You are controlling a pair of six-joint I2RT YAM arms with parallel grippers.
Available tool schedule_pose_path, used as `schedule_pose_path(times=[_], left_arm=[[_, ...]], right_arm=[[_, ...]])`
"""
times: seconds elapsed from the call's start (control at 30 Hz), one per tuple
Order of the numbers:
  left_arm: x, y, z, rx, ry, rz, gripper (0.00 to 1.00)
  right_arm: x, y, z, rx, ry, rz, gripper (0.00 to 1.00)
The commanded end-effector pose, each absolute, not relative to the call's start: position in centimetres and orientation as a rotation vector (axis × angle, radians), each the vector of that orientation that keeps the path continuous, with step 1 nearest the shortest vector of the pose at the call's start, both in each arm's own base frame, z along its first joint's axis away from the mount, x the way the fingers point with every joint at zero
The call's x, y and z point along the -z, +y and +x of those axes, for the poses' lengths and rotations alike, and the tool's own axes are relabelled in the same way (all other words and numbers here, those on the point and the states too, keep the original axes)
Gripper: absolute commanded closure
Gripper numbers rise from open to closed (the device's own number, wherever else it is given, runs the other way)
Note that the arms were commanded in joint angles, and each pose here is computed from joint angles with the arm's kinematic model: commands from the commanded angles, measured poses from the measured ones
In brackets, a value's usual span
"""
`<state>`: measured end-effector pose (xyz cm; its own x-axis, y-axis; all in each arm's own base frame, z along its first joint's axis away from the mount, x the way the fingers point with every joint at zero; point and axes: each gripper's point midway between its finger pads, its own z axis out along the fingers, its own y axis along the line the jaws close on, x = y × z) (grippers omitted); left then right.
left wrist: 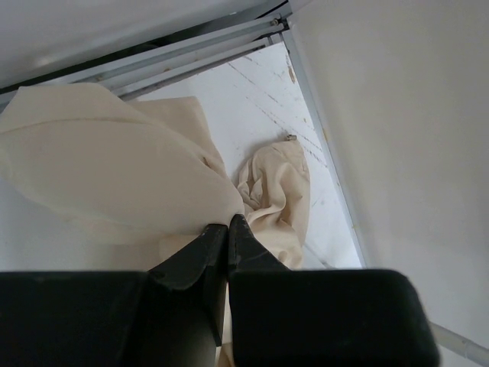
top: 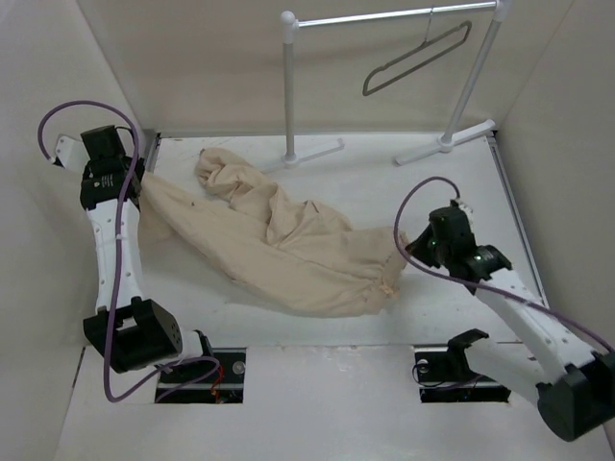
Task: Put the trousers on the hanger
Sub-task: Flatten out the trousers at the center of the board.
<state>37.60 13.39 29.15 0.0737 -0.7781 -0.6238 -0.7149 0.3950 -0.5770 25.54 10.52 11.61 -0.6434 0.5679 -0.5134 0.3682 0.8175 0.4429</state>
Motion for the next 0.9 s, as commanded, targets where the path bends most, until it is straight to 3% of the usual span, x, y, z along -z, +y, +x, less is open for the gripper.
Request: schedule_pose_path(times=[0.0,0.13,0.23,0.4,0.63,0.73,0.83,0.87], left_arm=[[-35.8,14.3,36.8,0.104,1.497,-1.272,1.0],[-39.2,15.0,35.8,0.108,1.423,-1.26,1.0],[-41.1,14.9,35.4,0.11,1.399,-1.241,1.0],[-39.6,14.5,34.8,0.057,1.446,-1.236,1.0],[-29.7,11.9,34.3,0.003,1.662,-1.256,1.0],[-25.7,10.4,34.3,-0.01,1.743,-1.252,1.0],[-24.1,9.4,35.6,-0.01,1.785,-1.231,1.0],[-23.8,9.2,36.2,-0.018,1.789,-1.223,1.0]], right_arm=[[-23.6,8.9,24.8,-0.374,2.068,0.521,0.96],[-27.7,4.7,21.6,-0.246,1.981,0.544,0.95],[-26.0,1.7,22.7,-0.14,2.012,0.686,0.95],[-27.5,0.0,25.7,-0.283,1.869,0.857,0.98],[-21.6,-4.1,37.9,-0.187,1.917,1.02,0.93],[-20.1,-5.8,43.2,-0.166,1.886,1.054,0.81],[-20.6,-5.9,45.2,-0.136,1.945,1.037,0.47],[-21.1,-5.5,44.8,-0.119,1.968,1.002,0.4]])
